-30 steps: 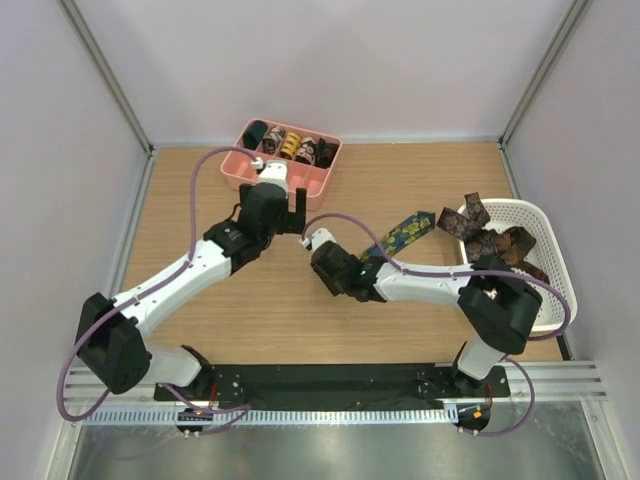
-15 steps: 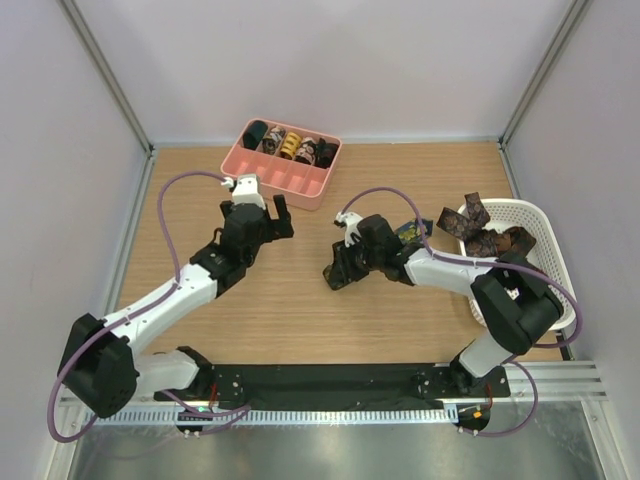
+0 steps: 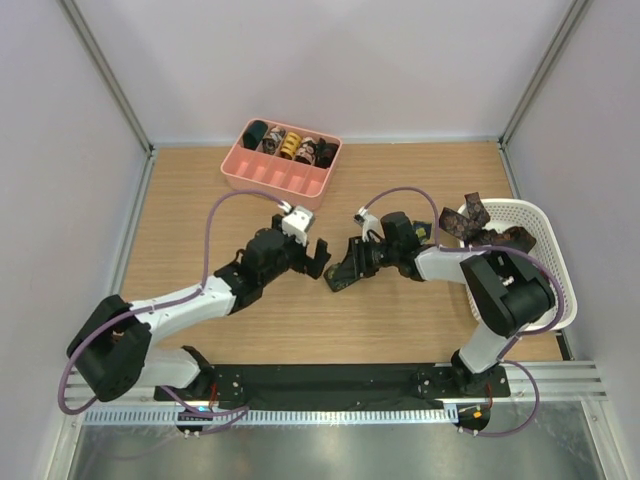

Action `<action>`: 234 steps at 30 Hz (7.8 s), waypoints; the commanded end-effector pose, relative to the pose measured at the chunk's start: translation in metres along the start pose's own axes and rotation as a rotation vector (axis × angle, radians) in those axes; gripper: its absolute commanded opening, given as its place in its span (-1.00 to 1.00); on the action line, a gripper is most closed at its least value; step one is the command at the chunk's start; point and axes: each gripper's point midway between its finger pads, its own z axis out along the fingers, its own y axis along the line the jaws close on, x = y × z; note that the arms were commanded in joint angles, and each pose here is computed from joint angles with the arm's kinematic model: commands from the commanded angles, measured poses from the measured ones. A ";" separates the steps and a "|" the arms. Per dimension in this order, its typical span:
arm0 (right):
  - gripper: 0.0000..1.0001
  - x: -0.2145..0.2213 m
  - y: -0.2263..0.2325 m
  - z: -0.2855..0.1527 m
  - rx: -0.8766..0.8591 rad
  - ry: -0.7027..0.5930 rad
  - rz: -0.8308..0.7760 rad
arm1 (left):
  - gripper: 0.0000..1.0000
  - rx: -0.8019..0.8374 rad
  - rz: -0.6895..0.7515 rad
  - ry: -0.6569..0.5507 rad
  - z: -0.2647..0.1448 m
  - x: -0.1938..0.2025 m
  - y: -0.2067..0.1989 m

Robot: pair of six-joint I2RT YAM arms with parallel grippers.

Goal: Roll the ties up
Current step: Roll the tie

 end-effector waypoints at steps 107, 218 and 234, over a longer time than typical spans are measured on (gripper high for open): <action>-0.42 -0.001 -0.045 -0.008 -0.028 -0.047 0.297 | -0.52 0.326 0.385 0.490 0.061 0.147 -0.061; 0.32 0.000 0.025 0.043 1.187 0.312 -1.155 | -0.48 0.100 0.270 1.488 0.020 0.171 -0.051; 0.16 0.003 -0.032 0.028 1.364 0.401 -1.079 | -0.46 0.072 0.256 1.520 0.013 0.168 -0.048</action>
